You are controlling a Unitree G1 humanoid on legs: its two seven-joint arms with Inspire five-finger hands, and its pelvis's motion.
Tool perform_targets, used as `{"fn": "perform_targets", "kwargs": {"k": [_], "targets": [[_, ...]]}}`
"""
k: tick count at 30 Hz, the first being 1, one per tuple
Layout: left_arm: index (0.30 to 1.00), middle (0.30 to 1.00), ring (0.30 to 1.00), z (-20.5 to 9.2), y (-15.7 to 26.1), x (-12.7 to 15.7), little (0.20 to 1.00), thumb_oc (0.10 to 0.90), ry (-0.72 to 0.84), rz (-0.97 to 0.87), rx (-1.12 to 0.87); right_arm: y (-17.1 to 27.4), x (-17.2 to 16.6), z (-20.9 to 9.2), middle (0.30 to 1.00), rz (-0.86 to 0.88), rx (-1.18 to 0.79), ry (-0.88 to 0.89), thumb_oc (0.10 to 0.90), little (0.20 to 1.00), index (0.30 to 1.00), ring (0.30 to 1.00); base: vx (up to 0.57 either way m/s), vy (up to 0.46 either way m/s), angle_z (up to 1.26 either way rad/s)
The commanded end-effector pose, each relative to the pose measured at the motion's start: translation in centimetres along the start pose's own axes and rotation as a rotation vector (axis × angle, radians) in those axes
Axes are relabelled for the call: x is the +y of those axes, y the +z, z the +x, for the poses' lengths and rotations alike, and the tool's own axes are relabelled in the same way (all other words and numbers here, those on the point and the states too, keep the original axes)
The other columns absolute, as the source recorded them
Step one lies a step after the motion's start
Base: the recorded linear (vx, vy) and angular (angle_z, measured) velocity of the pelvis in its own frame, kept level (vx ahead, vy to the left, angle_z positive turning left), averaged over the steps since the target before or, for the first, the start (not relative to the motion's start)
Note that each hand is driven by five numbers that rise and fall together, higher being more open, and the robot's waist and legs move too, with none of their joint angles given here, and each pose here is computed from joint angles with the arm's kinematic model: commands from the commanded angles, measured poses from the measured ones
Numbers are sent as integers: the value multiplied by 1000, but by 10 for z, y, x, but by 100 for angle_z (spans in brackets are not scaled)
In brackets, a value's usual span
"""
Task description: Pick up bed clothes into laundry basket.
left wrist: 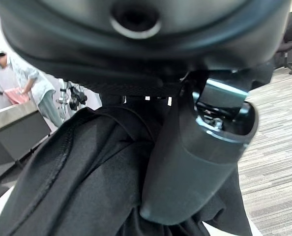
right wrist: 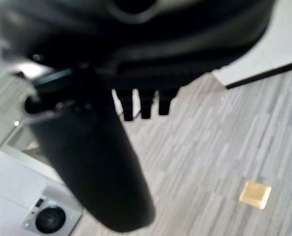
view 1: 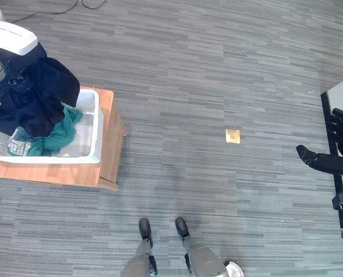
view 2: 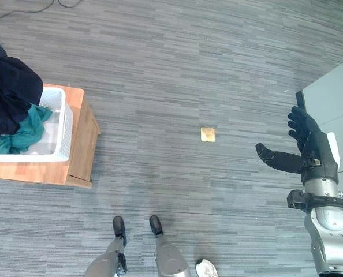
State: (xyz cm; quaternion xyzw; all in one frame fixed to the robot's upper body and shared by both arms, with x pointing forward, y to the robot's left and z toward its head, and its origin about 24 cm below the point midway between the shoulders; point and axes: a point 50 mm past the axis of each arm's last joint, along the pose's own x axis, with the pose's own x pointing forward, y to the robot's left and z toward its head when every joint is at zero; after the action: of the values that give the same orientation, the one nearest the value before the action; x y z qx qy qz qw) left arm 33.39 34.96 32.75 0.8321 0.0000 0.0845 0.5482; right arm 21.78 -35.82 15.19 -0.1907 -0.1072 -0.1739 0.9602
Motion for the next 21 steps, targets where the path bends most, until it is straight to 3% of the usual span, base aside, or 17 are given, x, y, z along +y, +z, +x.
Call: {"fn": "perform_targets", "kwargs": {"k": [1,11,21], "targets": [[300,300,300,-16,-50,56,300,400,258,-82,237,62,-40,9,900,-8,-313,-179,800,900,900,900,31,13,-1],[300,300,300,-24,-63,47,300,400,234,-104,282,62,-35,6,900,-23,-324,-170,800,900,900,900,16,7,2],[300,300,300,-32,-77,-10,300,400,150,-276,399,70,-31,1,900,-31,-370,-160,800,900,900,900,0,-1,-1]]}}
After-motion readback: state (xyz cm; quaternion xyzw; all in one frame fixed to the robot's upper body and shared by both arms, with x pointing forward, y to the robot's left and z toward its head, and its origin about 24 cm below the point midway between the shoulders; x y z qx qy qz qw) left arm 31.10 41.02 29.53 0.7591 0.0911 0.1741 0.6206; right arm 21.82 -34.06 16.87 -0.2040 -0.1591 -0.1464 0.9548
